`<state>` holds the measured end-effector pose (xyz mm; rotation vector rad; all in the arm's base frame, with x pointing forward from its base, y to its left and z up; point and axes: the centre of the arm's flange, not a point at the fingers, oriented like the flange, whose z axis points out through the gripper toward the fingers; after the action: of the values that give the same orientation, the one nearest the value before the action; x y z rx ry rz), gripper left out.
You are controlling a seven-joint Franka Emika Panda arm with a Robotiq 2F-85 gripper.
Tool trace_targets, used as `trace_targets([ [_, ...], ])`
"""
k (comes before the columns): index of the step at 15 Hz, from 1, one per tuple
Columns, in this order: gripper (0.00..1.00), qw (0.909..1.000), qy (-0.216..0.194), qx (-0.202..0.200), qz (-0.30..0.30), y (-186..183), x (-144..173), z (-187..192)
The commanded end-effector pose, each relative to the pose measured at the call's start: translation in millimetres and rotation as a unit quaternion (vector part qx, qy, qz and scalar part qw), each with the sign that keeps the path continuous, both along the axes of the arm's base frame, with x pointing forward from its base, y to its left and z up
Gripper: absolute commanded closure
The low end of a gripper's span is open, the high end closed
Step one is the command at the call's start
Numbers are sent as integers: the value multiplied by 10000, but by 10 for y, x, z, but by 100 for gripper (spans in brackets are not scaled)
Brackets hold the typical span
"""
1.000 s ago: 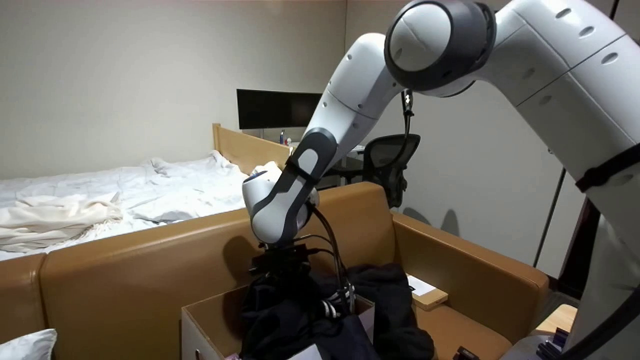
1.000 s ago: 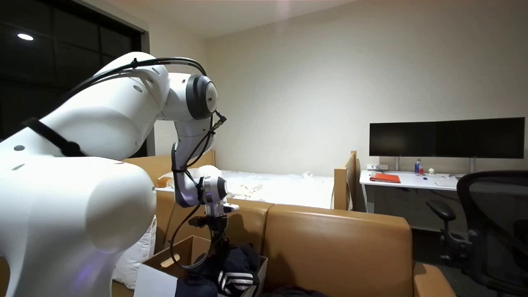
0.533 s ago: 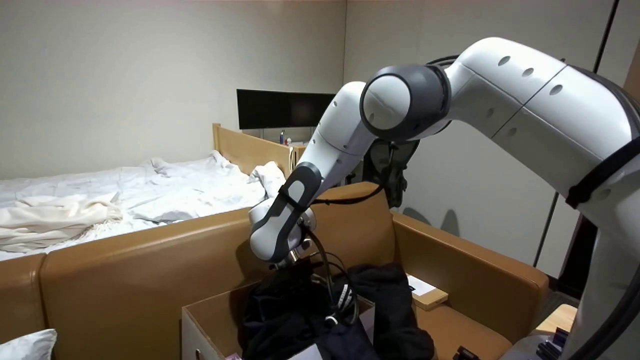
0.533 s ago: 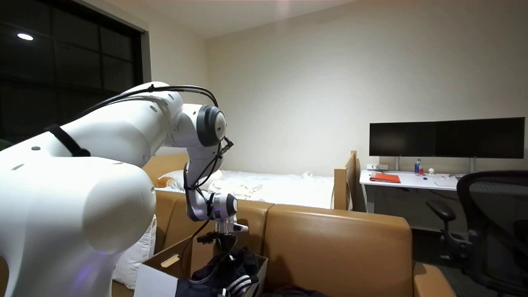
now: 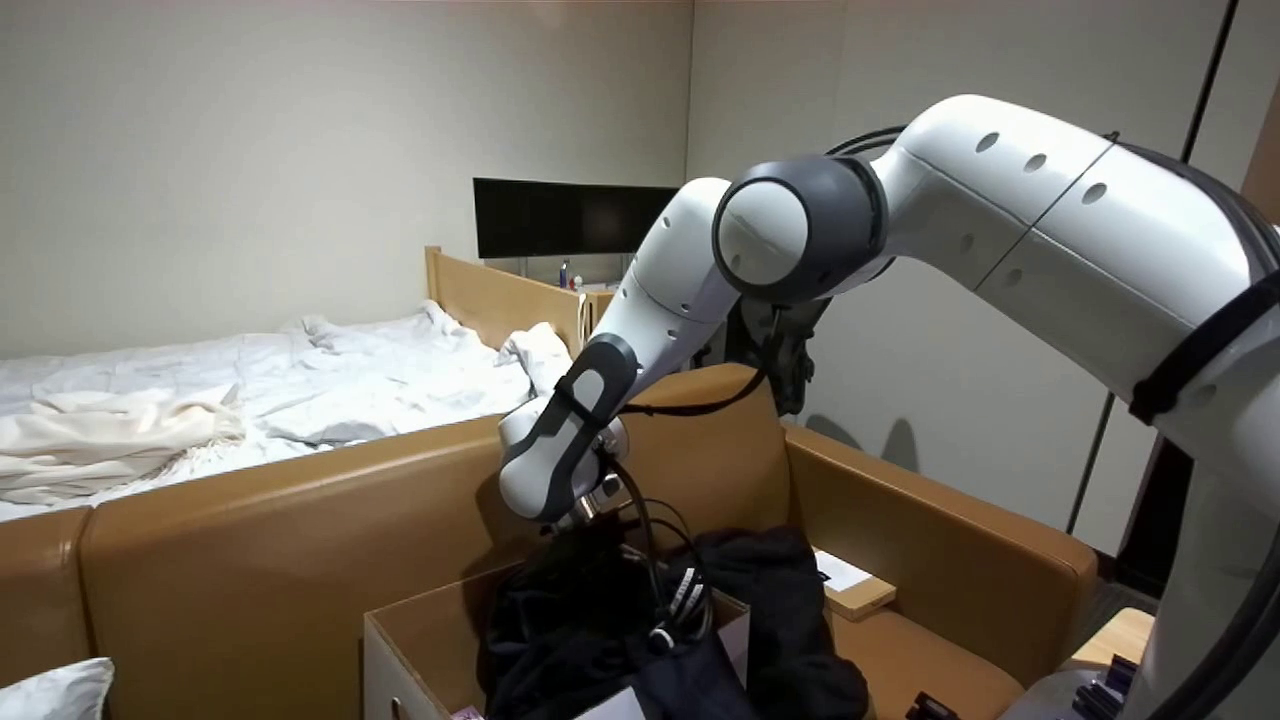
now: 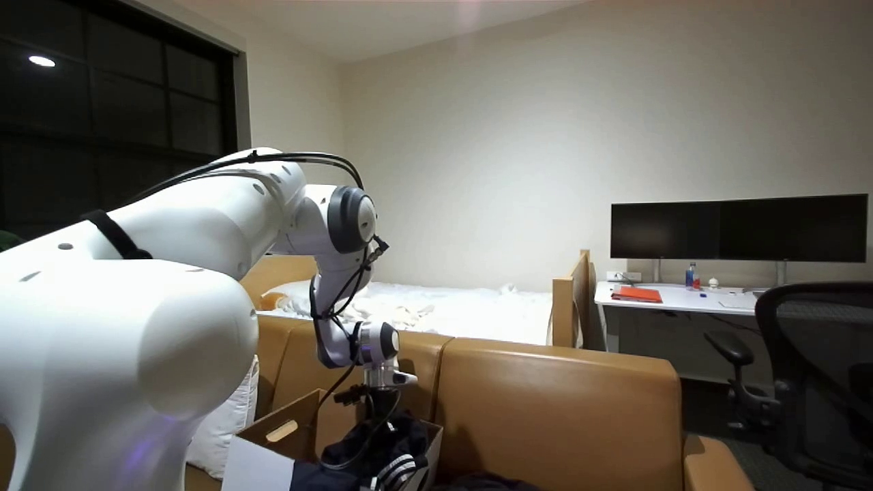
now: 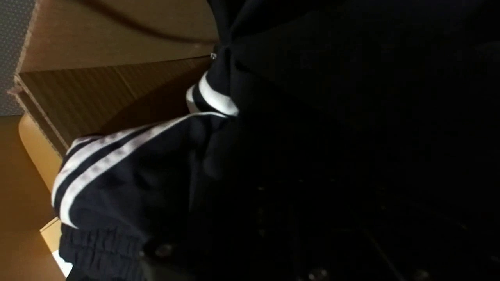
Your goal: Pick up the black cloth from the sofa and put it in the box
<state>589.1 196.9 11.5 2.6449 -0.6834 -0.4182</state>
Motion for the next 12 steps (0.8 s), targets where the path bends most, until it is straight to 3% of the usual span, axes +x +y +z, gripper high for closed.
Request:
trace_targets([
  [1, 67, 9999, 73, -66, 82, -52, -3, 67],
  [12, 1, 9994, -233, -84, 248, 17, -85, 384],
])
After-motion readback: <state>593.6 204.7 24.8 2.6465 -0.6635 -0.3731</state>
